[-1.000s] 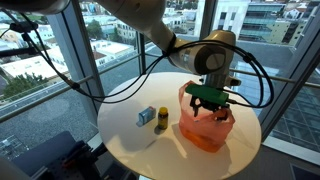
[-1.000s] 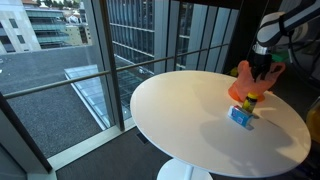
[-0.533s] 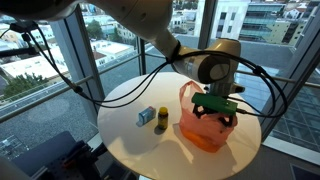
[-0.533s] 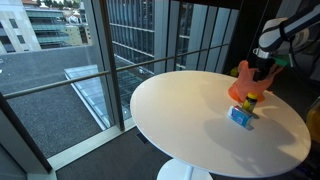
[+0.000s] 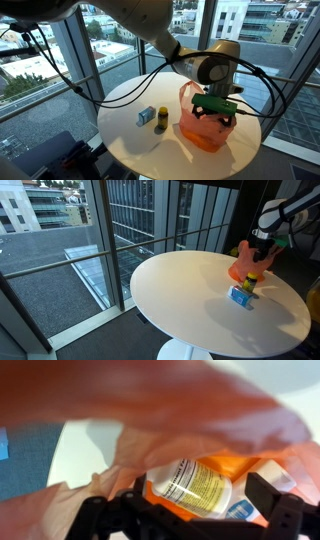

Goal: Take the white and orange bottle out of the plastic bag and put it on the table

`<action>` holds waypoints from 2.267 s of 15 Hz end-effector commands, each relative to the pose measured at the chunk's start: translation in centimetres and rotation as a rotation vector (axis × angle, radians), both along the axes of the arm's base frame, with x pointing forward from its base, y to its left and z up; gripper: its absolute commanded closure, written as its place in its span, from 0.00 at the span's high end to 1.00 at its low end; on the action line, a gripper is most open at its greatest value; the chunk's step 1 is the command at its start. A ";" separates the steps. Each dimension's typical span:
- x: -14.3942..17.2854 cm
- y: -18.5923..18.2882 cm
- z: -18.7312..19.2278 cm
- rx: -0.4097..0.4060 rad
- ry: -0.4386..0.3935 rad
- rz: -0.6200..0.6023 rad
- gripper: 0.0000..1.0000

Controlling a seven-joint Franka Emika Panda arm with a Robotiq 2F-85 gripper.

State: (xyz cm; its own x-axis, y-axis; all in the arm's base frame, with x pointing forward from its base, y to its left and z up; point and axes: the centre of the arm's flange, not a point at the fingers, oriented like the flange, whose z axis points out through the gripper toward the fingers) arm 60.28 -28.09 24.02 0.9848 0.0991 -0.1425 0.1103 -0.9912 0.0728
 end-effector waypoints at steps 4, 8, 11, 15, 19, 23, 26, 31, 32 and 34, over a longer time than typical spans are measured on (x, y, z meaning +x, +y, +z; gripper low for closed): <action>-0.2 0.1 0.1 0.018 -0.012 0.109 1.00; 0.1 0.0 0.1 0.001 -0.023 0.014 1.00; 0.3 0.0 -0.1 -0.003 -0.029 -0.078 1.00; 0.7 0.3 -0.5 0.008 -0.038 -0.251 1.00; 1.0 0.9 -1.0 0.027 -0.052 -0.480 1.00; 1.3 1.3 -0.8 0.026 -0.070 -0.669 1.00; 1.3 1.2 -0.4 0.002 -0.077 -0.796 1.00; 0.8 1.3 -0.8 -0.006 -0.067 -0.784 1.00; 0.8 1.3 -0.9 -0.006 -0.066 -0.784 1.00; 0.7 1.3 -1.0 -0.006 -0.064 -0.784 1.00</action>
State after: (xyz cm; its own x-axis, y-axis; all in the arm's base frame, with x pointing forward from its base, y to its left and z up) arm 61.02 -26.83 23.00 0.7732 -0.6289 -0.0814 -0.6260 -0.7774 0.0610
